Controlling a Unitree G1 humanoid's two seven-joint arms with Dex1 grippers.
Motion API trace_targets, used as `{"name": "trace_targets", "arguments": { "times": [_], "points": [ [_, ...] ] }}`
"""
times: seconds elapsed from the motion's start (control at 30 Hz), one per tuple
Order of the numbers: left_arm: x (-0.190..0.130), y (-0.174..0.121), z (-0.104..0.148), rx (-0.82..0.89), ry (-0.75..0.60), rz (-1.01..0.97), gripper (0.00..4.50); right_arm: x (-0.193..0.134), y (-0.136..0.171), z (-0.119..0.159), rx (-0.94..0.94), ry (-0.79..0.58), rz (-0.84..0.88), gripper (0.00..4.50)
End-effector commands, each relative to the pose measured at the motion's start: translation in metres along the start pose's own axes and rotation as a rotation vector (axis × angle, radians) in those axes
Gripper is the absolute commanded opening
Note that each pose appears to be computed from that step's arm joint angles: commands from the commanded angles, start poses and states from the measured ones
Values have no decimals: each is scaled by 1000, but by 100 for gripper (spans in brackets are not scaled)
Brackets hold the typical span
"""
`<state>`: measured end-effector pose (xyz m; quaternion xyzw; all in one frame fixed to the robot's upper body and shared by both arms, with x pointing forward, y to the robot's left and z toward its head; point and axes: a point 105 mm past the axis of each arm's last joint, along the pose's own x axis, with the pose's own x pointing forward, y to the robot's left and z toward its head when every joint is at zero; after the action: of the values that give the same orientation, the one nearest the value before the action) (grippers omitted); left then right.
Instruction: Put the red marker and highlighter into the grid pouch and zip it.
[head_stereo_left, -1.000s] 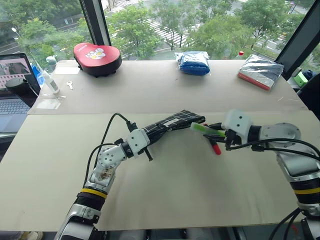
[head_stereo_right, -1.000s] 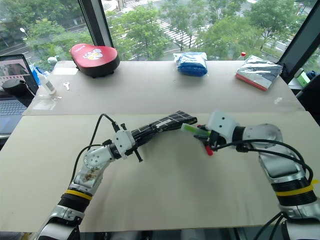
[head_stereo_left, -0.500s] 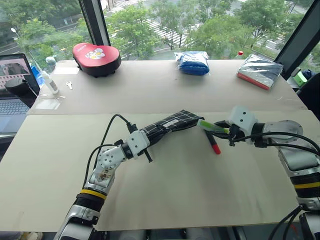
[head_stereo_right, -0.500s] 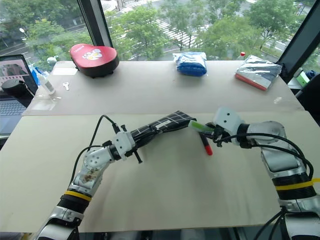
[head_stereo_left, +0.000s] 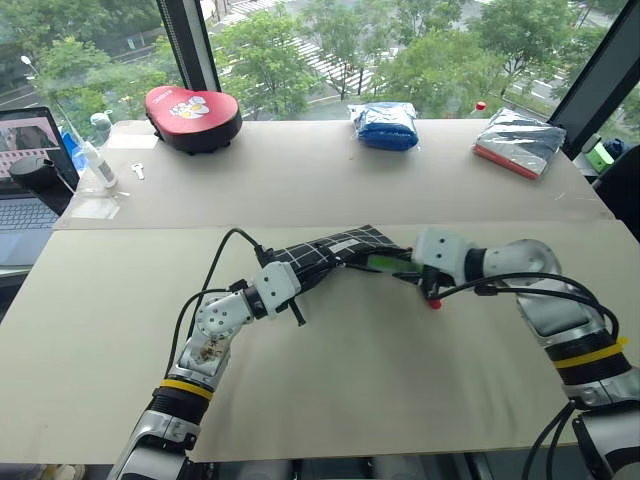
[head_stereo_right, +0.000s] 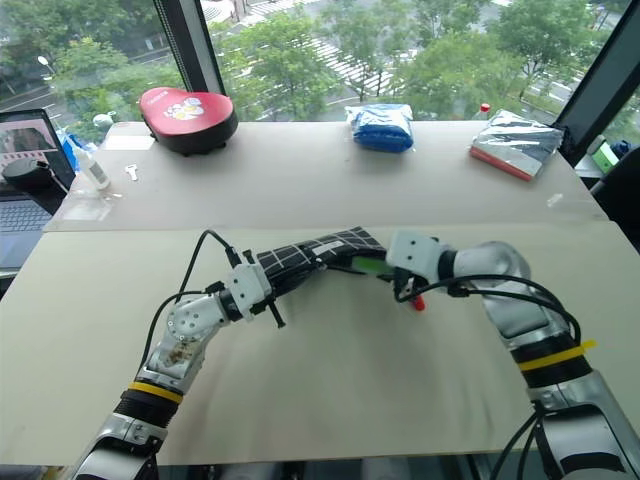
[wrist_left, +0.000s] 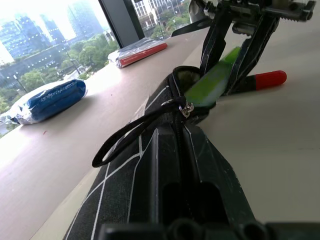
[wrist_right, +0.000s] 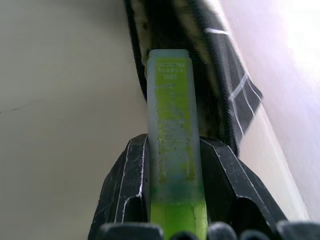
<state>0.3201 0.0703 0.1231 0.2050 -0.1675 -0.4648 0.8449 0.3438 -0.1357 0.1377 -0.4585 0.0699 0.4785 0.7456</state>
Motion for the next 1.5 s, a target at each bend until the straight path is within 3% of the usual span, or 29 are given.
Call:
{"name": "trace_targets", "arguments": {
  "times": [0.03, 0.2, 0.57, 1.0, 1.17, 1.23, 1.27, 1.43, 1.5],
  "points": [
    [5, 2, 12, 29, -43, -1, 0, 15, -1, 30, -223, -49, -6, 104],
    [5, 2, 12, 29, -45, 4, 0, 23, -21, 51, -333, -103, -115, 104],
    [3, 3, 9, 30, -38, 9, 0, -10, -51, 46, -112, -167, -206, 104],
    [5, 4, 10, 31, -51, -10, 0, 30, 7, 52, -370, -171, -44, 104],
    [4, 2, 10, 22, -56, -6, 0, 39, 12, 59, -407, -212, -88, 104],
    [4, 1, 11, 21, -57, -6, 0, 39, 12, 60, -405, -222, -93, 204],
    [4, 1, 11, 20, -57, -6, 0, 38, 11, 59, -390, -226, -91, 216],
    [4, 3, 11, 22, -56, -1, 0, 21, -12, 53, -312, -226, -186, 389],
    [4, 3, 11, 23, -56, 0, 0, 6, -26, 50, -222, -243, -234, 389]
  ]
}}
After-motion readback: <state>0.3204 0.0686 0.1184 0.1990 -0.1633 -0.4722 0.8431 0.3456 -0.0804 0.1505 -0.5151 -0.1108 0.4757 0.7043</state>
